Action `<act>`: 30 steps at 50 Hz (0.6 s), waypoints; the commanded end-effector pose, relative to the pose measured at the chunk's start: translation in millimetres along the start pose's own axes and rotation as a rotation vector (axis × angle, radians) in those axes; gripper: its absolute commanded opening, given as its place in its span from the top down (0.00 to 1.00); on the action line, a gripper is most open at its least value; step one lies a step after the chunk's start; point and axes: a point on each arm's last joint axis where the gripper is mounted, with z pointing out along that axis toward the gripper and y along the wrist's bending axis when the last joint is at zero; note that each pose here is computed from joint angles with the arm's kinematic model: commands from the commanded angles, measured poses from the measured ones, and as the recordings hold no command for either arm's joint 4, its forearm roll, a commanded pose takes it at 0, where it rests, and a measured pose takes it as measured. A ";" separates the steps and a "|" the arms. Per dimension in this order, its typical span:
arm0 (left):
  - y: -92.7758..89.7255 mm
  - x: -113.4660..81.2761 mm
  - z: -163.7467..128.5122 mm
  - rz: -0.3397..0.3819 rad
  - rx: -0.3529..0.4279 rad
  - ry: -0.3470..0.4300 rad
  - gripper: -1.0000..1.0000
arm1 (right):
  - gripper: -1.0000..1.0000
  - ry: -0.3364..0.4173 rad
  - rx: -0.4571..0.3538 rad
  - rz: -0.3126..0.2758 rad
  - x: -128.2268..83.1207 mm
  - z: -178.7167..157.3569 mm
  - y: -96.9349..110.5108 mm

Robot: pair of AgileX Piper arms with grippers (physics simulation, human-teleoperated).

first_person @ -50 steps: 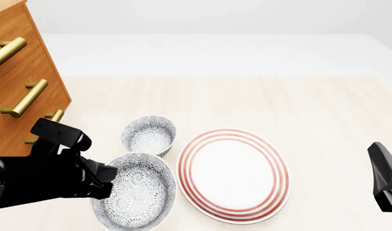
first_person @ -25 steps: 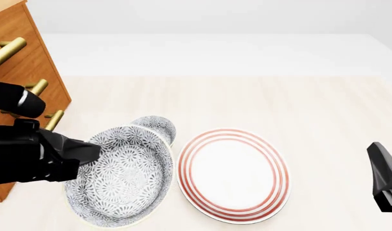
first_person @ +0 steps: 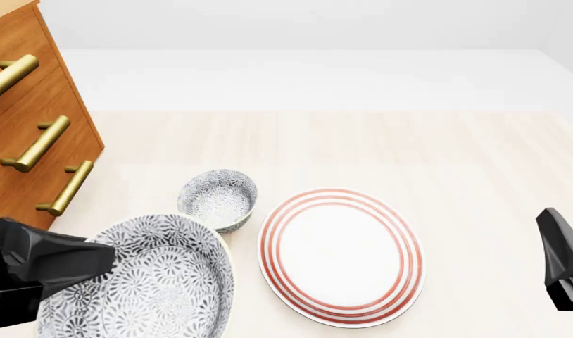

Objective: Stack the bowl in the middle on the bowl at the back.

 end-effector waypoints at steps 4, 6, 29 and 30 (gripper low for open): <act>-1.1 11.4 -15.9 0.011 0.048 0.018 1.00 | 0.00 -0.002 -0.002 -0.007 -0.2 -0.3 0.1; 0.3 16.0 -14.8 0.011 0.049 0.028 1.00 | 0.00 -0.002 -0.003 -0.008 -0.3 -0.2 0.2; 9.0 52.0 -2.6 0.007 0.087 0.120 1.00 | 0.00 -0.005 -0.005 -0.017 -0.8 -0.6 0.3; 9.0 52.0 -2.6 0.007 0.087 0.120 1.00 | 0.00 -0.005 -0.005 -0.017 -0.8 -0.6 0.3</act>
